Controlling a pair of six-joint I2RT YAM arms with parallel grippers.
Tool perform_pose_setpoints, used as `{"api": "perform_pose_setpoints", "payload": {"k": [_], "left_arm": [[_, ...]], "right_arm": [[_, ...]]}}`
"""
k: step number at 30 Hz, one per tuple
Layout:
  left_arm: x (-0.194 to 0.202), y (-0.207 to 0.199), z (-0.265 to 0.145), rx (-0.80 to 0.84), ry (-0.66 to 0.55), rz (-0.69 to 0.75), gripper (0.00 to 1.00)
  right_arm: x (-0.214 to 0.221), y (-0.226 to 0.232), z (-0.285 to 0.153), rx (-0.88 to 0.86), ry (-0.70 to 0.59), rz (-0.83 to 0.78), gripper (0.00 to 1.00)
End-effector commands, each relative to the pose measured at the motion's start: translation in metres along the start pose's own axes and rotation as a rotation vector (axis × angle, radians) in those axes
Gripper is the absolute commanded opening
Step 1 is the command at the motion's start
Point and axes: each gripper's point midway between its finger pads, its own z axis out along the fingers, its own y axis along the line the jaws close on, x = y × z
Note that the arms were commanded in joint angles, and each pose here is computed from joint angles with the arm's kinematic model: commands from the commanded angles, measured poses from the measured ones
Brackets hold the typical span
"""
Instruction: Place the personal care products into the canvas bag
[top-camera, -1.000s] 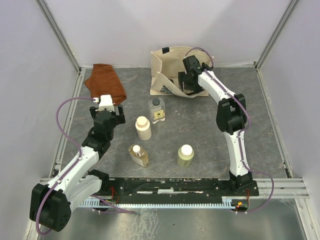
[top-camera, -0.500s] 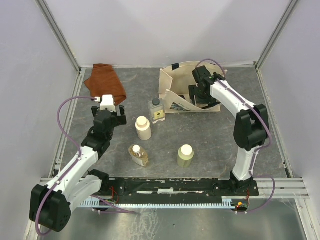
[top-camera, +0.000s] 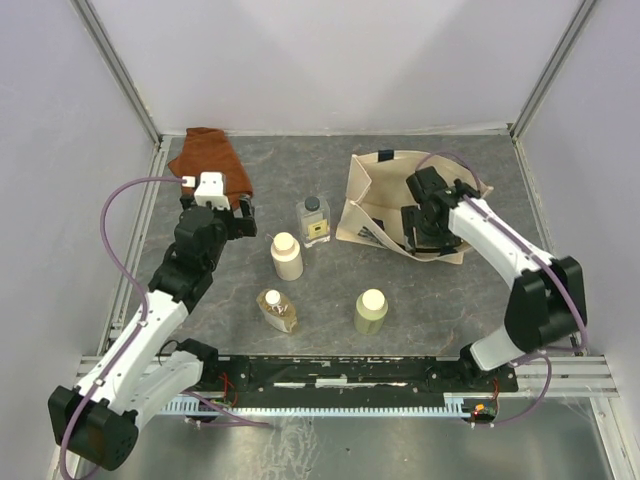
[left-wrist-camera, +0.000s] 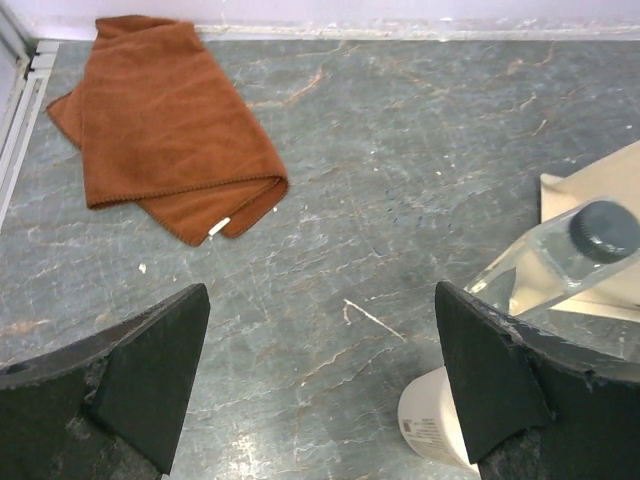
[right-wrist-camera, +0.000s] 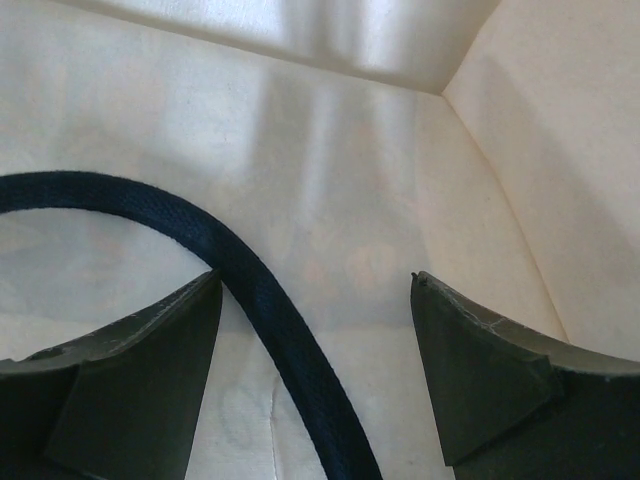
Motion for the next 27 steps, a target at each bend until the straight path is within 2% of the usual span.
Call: {"api": "perform_pose_setpoints", "payload": {"k": [1,8,16,22,27], "left_arm": [[-0.029,-0.017,-0.010,0.053,-0.032,-0.053,1.00],[-0.032,-0.056,-0.013,0.148,-0.006,-0.034,0.99],[-0.066,-0.108,0.000,0.307,-0.038,-0.042,1.00],[-0.125,-0.173,0.010,0.463,-0.108,-0.055,1.00],[-0.138,-0.243,0.007,0.603,-0.119,-0.016,0.99]], "right_arm": [[0.021,-0.016,-0.024,0.021,-0.028,0.038,0.84],[0.041,-0.030,-0.052,0.015,-0.058,0.062,0.85],[0.005,-0.038,-0.140,-0.052,-0.243,0.077,0.86],[-0.008,-0.042,-0.199,-0.085,-0.370,0.074,0.87],[0.009,-0.022,-0.215,-0.187,-0.350,0.024,0.88]]}}
